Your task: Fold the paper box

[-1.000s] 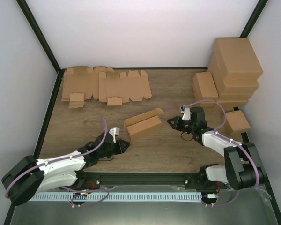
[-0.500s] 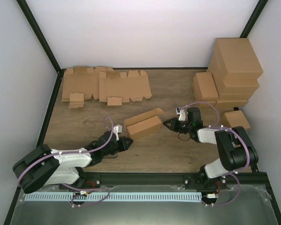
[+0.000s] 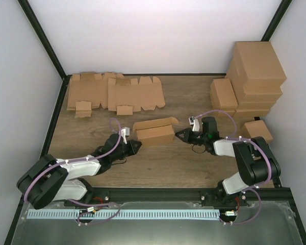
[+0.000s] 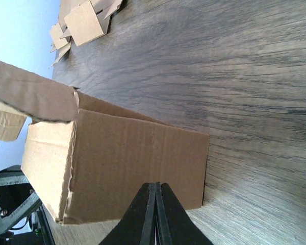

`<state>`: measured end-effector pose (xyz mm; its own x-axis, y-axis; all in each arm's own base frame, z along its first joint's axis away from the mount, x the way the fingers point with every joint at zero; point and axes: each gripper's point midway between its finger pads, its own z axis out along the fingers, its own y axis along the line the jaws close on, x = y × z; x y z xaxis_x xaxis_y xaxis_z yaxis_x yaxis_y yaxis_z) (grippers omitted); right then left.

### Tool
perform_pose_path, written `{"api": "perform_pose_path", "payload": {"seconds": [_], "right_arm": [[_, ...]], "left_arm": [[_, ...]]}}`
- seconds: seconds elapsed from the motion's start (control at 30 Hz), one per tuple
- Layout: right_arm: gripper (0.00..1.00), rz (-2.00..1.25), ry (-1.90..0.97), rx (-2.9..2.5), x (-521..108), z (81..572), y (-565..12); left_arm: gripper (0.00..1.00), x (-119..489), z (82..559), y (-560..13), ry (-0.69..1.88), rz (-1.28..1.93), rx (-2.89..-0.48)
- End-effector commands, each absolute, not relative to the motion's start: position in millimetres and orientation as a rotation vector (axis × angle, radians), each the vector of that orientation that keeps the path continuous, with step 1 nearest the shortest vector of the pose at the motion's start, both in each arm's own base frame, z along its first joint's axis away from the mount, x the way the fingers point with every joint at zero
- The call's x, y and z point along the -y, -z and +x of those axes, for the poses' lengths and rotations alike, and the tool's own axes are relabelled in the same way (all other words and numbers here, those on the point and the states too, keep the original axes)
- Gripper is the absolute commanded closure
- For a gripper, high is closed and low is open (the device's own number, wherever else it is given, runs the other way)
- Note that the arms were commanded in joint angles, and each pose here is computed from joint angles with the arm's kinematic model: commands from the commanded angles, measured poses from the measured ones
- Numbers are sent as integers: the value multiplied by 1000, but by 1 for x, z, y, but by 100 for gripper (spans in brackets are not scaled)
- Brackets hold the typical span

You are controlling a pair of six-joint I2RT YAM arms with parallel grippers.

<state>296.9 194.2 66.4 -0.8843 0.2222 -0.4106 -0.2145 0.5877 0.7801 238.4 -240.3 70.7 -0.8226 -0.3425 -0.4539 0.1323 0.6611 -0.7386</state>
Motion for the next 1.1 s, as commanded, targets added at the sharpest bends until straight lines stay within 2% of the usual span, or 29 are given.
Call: {"api": "perform_pose_path", "payload": {"seconds": [0.0, 0.43, 0.7, 0.8, 0.87, 1.07], "right_arm": [[99, -34, -1246, -2320, -200, 298, -72], [99, -32, -1120, -2305, -191, 301, -83], [99, -71, -1029, -2234, -179, 290, -110], [96, -125, -1008, -2192, -181, 286, -127], [91, -179, -995, -2153, -186, 284, -142], [91, -329, -959, -2158, -232, 282, -158]], "left_arm": [[95, 242, 248, -74, 1043, -88, -2293], [95, 236, 273, -63, 965, -40, -2297], [95, 237, 294, -62, 913, 6, -2282], [95, 242, 300, -58, 913, 32, -2285], [95, 244, 306, -59, 900, 50, -2277], [94, 232, 307, -65, 793, 87, -2273]]}}
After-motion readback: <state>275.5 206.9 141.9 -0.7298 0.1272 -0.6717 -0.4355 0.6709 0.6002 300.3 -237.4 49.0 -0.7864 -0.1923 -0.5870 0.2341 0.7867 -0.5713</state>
